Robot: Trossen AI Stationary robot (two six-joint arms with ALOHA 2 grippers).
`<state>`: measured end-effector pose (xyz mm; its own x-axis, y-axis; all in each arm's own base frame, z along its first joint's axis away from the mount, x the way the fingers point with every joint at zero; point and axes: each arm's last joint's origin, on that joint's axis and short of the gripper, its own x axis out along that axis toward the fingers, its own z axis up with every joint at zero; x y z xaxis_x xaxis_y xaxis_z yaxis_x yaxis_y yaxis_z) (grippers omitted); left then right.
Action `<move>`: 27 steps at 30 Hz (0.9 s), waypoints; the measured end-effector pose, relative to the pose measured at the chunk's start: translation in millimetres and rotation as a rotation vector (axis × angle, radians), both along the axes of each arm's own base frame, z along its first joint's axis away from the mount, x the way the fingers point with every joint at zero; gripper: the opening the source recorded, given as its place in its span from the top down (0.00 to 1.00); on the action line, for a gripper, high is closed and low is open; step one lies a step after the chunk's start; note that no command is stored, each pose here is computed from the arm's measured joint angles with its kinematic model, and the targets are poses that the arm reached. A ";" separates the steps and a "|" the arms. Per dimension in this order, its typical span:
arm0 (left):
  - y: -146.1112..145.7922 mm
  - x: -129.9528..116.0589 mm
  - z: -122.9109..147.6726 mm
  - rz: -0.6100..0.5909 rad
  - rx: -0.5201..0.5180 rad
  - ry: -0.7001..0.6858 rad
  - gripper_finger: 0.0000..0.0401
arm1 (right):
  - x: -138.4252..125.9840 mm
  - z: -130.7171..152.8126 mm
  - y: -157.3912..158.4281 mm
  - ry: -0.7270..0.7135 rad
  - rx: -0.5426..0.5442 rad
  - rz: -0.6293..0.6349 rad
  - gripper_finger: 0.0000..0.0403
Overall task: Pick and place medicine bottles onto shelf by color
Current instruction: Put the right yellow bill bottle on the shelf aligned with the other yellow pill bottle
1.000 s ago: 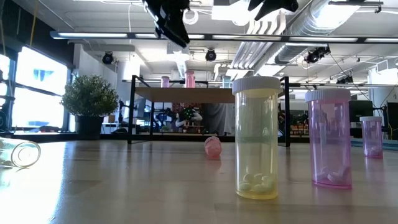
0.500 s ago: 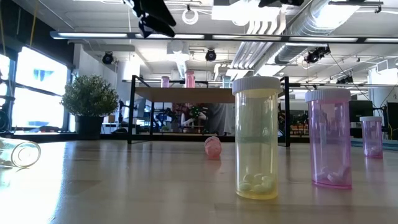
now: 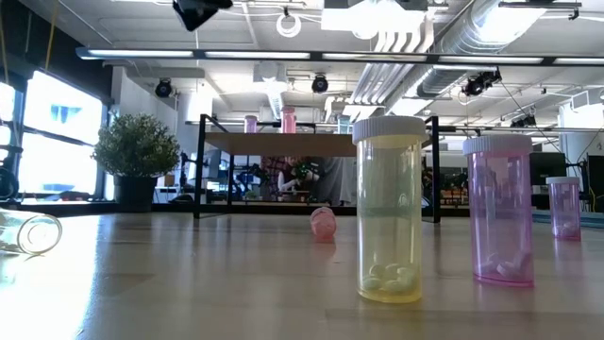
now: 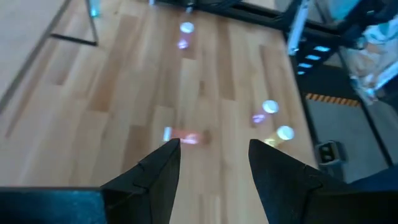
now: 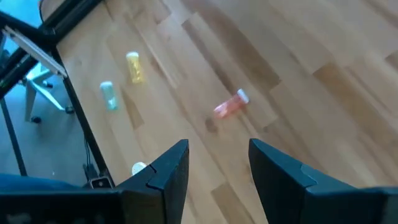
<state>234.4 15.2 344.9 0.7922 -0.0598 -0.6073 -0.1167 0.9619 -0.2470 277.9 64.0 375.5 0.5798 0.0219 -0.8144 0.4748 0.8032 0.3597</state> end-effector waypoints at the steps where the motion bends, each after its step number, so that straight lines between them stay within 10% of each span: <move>1: -3.5 -1.3 1.2 -0.009 -0.007 -0.005 0.55 | 1.9 -2.3 4.4 0.006 0.001 0.018 0.61; 27: -44.5 -5.2 2.8 0.003 -0.118 0.008 0.55 | 64.2 -76.2 89.7 0.020 0.021 0.639 0.61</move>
